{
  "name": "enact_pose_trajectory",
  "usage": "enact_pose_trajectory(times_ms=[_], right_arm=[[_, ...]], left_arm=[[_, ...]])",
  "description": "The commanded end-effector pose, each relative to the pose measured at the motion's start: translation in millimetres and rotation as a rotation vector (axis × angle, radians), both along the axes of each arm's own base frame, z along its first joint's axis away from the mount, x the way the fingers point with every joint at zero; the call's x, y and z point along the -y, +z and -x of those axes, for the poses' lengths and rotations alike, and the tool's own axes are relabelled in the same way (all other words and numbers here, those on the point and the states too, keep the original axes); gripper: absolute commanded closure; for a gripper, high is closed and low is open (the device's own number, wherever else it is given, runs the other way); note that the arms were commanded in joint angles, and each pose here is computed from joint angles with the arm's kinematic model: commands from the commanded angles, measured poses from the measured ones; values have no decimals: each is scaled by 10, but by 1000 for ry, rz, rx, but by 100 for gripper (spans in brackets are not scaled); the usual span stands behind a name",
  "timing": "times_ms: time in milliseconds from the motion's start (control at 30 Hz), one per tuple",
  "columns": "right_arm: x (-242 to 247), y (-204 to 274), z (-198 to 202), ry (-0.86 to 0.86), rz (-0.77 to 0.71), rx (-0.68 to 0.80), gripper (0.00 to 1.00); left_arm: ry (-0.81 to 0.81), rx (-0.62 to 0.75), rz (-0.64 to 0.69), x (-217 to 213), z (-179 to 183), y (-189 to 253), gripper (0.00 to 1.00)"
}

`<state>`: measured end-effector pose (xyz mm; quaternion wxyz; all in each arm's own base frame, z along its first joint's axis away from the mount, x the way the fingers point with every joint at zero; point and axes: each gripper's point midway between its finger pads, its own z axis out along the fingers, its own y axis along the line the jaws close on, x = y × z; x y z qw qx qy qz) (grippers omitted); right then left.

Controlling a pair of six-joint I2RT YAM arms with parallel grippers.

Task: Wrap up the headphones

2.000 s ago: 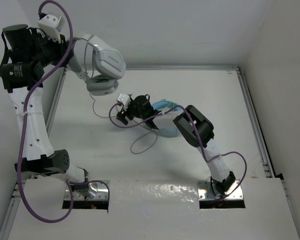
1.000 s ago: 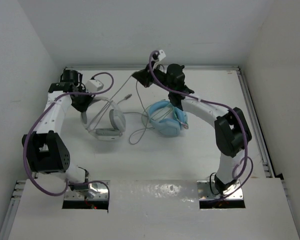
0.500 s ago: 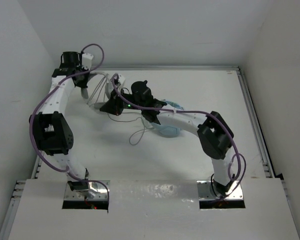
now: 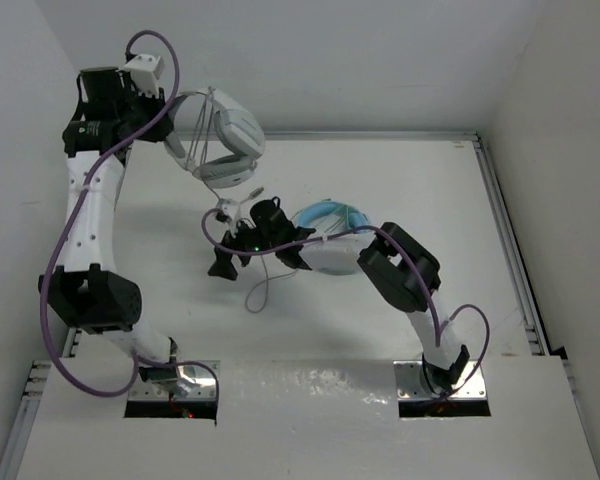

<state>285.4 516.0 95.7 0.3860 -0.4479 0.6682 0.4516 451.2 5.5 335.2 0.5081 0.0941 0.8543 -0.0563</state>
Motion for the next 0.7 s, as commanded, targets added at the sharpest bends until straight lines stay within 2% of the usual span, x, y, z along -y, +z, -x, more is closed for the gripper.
enact_pose_trajectory(times_ms=[0,167,333,467,533,667], right_arm=[[216,349,-146,-57,-31,250,1],[651,442,-284,-217,-45,430,1],[844,497,-155,-199,-83,498,1],[878,497,-252,-232,-143,425,2],[810,596,-275,-221,-225,352,2],[665,665,-144,-84,-345,327,3]], left_arm=[[-66,227,28,159,361,977,100],[-96,222,0,189,535,1076,100],[-114,237,-8,218,603,1172,100],[-151,244,18,302,662,1235,100],[-155,248,32,325,681,1260,100],[-160,234,61,357,676,1204,100]])
